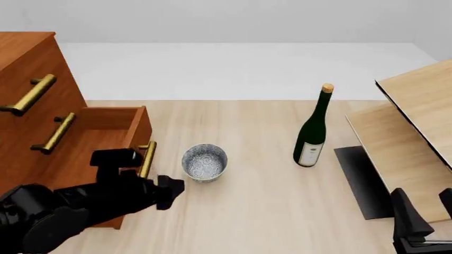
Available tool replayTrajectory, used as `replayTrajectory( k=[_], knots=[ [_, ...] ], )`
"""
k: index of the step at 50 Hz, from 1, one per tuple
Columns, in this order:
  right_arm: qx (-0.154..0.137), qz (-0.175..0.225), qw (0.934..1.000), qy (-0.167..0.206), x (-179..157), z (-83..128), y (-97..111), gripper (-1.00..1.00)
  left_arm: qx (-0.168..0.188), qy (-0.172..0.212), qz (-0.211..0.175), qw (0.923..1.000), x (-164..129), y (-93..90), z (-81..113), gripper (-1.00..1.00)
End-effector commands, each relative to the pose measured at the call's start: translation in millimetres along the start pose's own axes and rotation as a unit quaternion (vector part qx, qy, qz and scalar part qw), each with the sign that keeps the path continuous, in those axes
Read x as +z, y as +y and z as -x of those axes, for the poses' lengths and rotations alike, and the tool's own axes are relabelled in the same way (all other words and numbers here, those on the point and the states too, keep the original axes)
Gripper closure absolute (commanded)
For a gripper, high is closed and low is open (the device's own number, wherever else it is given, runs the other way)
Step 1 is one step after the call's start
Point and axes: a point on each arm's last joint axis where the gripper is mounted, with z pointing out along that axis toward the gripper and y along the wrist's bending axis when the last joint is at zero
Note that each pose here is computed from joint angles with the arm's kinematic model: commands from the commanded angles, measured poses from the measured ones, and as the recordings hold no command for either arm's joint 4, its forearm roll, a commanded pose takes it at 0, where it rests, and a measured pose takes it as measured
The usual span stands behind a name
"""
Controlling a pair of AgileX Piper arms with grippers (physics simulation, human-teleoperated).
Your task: Close the bottom drawer of the cabinet and open the top drawer.
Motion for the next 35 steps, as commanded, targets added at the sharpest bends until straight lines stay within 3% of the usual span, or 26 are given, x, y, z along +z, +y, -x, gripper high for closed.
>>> replayTrajectory(
  k=[1, 9, 17, 18, 20, 22, 35],
  knots=[
    [0.000, 0.000, 1.0000, 0.000, 0.0, 0.1, 0.0, -1.00, -0.030, 0.029, 0.014, 0.9990, 14.7, 8.3, -18.3, -1.00],
    [0.000, 0.001, 1.0000, 0.000, 0.0, 0.2, 0.1, -1.00, -0.015, 0.043, 0.050, 0.9977, 24.9, 23.9, -14.7, -1.00],
    [0.000, 0.001, 1.0000, 0.000, -0.1, 0.2, 0.1, -1.00, -0.023, 0.044, 0.068, 0.9965, 28.6, 35.4, -15.7, -1.00],
    [0.000, 0.001, 1.0000, 0.000, -0.1, 0.2, 0.1, -1.00, -0.011, 0.051, 0.088, 0.9948, 31.6, 45.7, -10.7, -1.00],
    [0.000, 0.002, 1.0000, 0.000, 0.0, 0.1, 0.2, -1.00, -0.014, 0.045, 0.083, 0.9955, 29.5, 43.2, -11.1, -1.00],
    [0.000, 0.002, 1.0000, 0.000, 0.1, 0.1, 0.3, -1.00, -0.004, 0.051, 0.105, 0.9932, 32.3, 56.1, -7.0, -1.00],
    [-0.001, 0.002, 1.0000, 0.000, 0.5, 0.0, 0.2, -1.00, 0.009, 0.053, 0.137, 0.9891, 33.1, 78.3, -1.8, -1.00]
  ],
)
